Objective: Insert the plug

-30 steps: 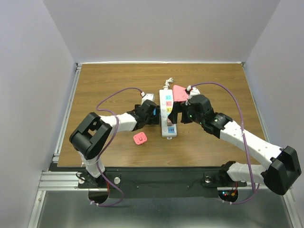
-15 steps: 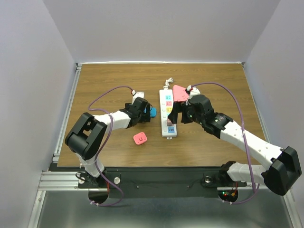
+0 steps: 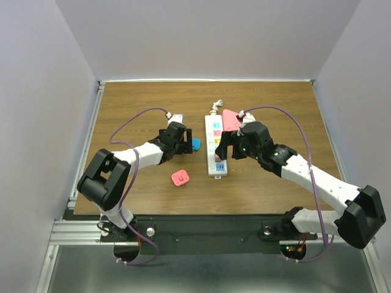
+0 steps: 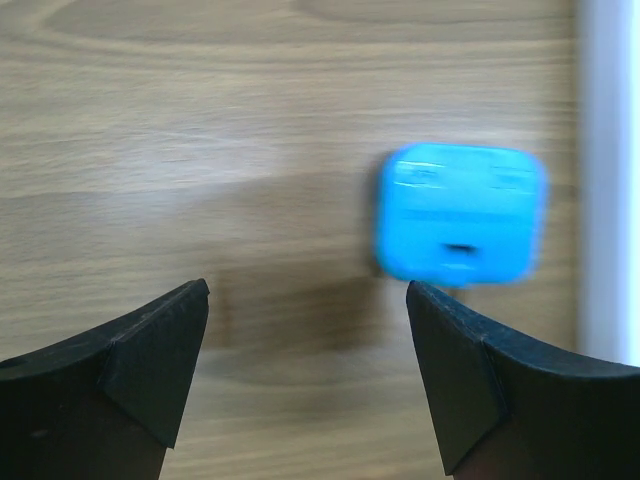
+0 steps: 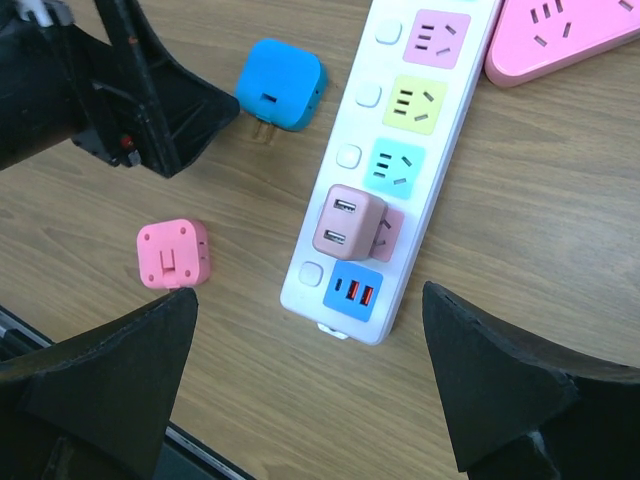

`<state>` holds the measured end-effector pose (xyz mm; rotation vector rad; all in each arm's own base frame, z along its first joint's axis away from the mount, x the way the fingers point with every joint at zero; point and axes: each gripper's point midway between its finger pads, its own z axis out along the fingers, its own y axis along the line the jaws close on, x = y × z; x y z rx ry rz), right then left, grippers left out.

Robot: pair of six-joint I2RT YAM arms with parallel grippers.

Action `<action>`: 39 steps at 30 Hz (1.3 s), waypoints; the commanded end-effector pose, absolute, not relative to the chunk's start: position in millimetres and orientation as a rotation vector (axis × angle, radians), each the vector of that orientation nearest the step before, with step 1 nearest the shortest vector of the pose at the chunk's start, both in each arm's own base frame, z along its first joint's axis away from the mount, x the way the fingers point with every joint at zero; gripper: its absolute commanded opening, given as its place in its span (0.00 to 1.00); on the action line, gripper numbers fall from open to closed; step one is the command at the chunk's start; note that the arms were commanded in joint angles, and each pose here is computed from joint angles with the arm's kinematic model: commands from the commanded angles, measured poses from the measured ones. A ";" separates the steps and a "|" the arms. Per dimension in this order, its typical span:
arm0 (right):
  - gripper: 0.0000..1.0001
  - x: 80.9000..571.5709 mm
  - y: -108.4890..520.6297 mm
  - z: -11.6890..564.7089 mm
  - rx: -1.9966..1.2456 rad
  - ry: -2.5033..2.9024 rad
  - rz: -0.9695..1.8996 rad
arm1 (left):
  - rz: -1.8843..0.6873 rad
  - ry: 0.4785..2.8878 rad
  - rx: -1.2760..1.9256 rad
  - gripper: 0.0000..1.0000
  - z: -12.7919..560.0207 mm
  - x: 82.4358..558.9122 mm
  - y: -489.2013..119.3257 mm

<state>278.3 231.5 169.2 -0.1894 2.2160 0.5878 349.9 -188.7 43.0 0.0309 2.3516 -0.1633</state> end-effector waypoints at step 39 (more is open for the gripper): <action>1.00 289.7 227.7 194.5 -0.167 2.134 0.645 | -0.162 2.279 0.181 0.95 38.8 374.4 -251.7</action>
